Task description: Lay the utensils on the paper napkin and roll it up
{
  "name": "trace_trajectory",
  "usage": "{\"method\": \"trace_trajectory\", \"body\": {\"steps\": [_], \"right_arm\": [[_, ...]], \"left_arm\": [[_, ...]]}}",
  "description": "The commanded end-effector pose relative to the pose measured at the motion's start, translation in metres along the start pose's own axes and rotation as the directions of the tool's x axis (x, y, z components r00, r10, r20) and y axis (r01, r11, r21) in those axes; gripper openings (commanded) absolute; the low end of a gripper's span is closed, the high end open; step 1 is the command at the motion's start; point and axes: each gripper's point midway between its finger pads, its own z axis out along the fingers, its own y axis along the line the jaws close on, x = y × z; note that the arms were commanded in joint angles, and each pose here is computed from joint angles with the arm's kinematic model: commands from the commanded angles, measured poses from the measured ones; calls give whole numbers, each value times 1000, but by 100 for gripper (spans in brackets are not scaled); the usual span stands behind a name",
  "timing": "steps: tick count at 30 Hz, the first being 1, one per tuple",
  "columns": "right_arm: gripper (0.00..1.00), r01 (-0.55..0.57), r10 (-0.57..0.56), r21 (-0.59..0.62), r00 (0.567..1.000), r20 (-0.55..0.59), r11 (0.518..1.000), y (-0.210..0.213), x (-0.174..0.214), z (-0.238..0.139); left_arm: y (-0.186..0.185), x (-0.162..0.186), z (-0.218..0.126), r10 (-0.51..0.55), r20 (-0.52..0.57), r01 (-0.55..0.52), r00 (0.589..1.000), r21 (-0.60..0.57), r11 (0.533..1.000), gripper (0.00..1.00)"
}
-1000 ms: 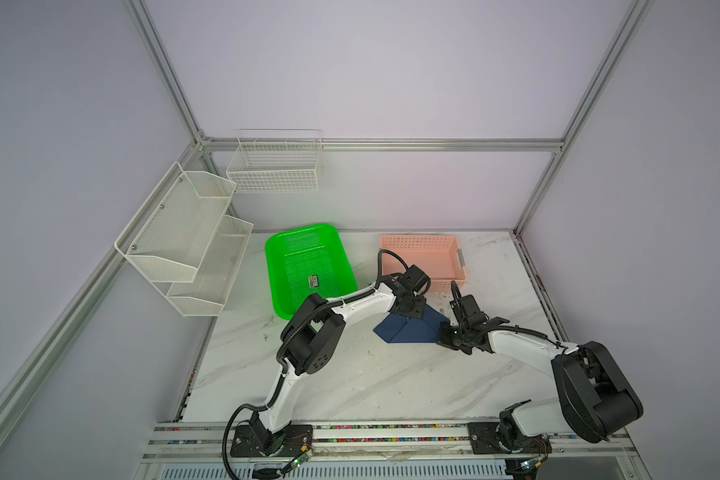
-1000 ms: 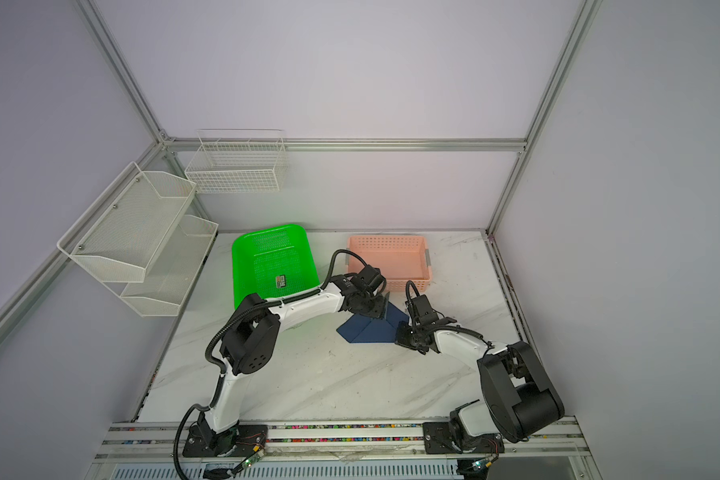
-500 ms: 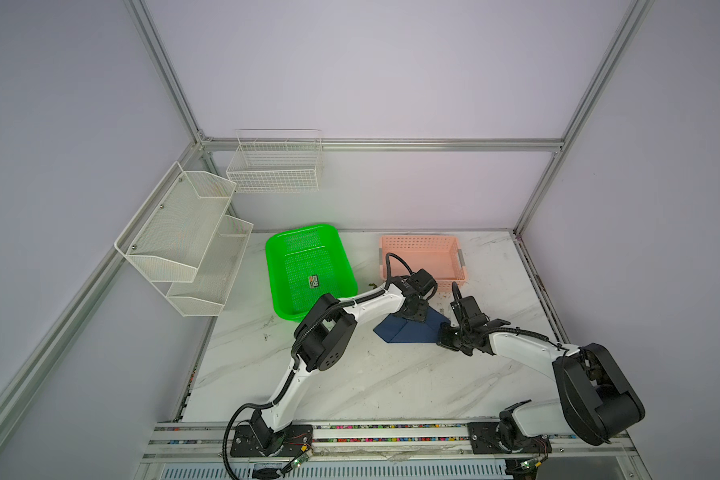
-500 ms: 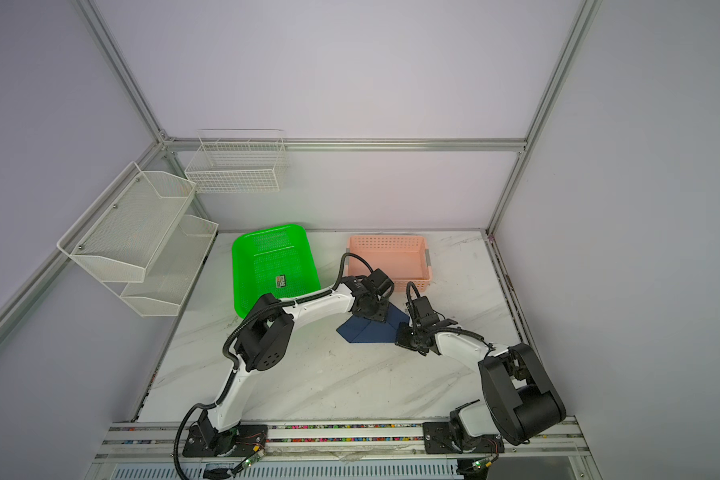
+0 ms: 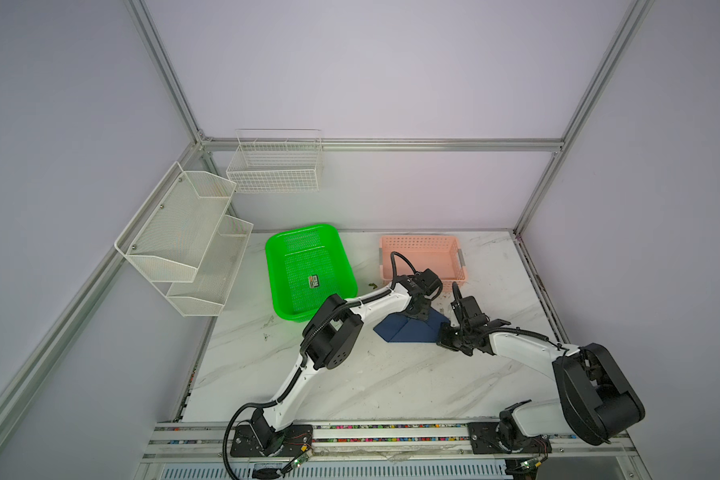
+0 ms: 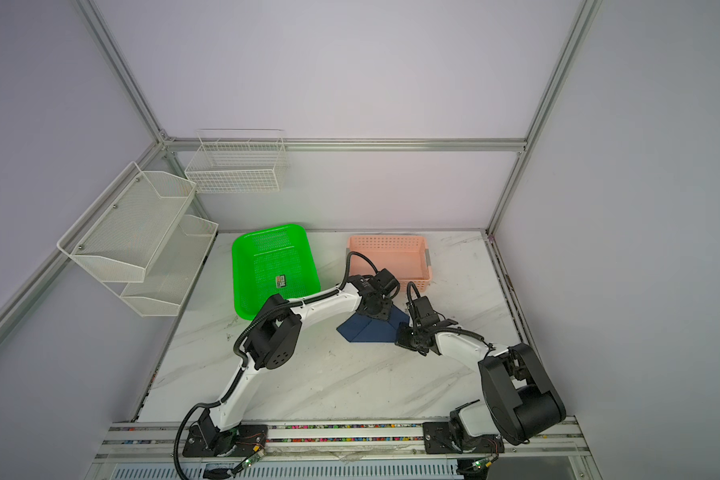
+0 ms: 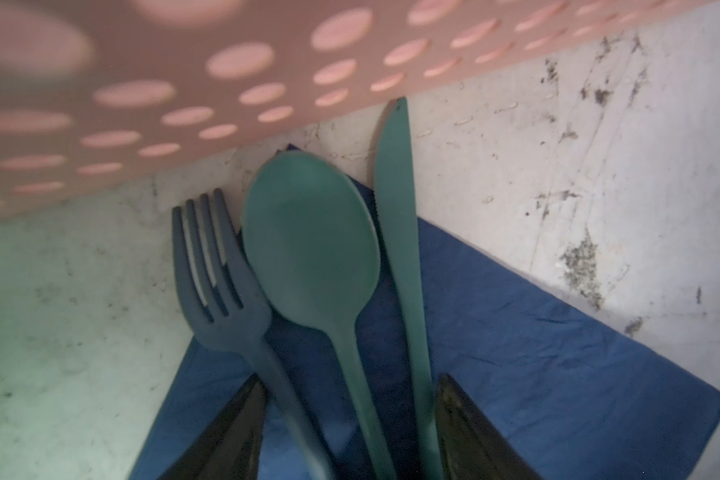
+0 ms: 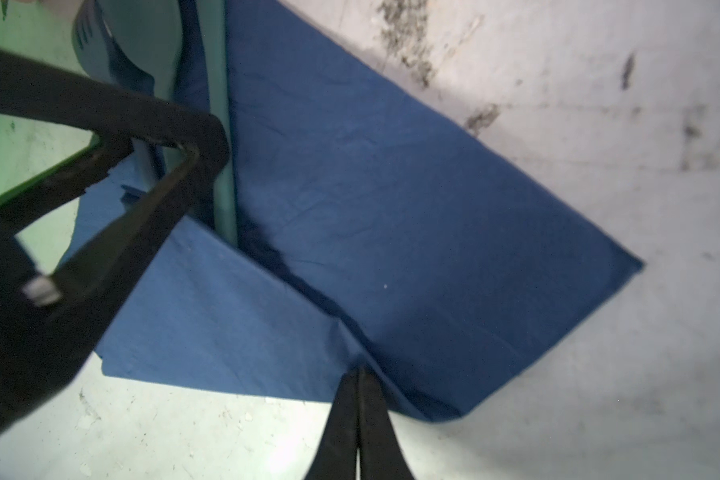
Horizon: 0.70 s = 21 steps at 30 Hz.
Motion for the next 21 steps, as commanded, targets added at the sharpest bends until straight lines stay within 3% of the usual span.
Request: {"method": "trace_trajectory", "body": {"steps": [1,21], "right_arm": [[7,-6,6,2,1000,3,1000,-4,3,-2],[7,-3,3,-14,1000,22,1000,0,0,-8]], "left_arm": [[-11,-18,-13,-4,43,3,999,7,1000,63],[-13,-18,-20,22,50,-23,999,3,1000,45]]}}
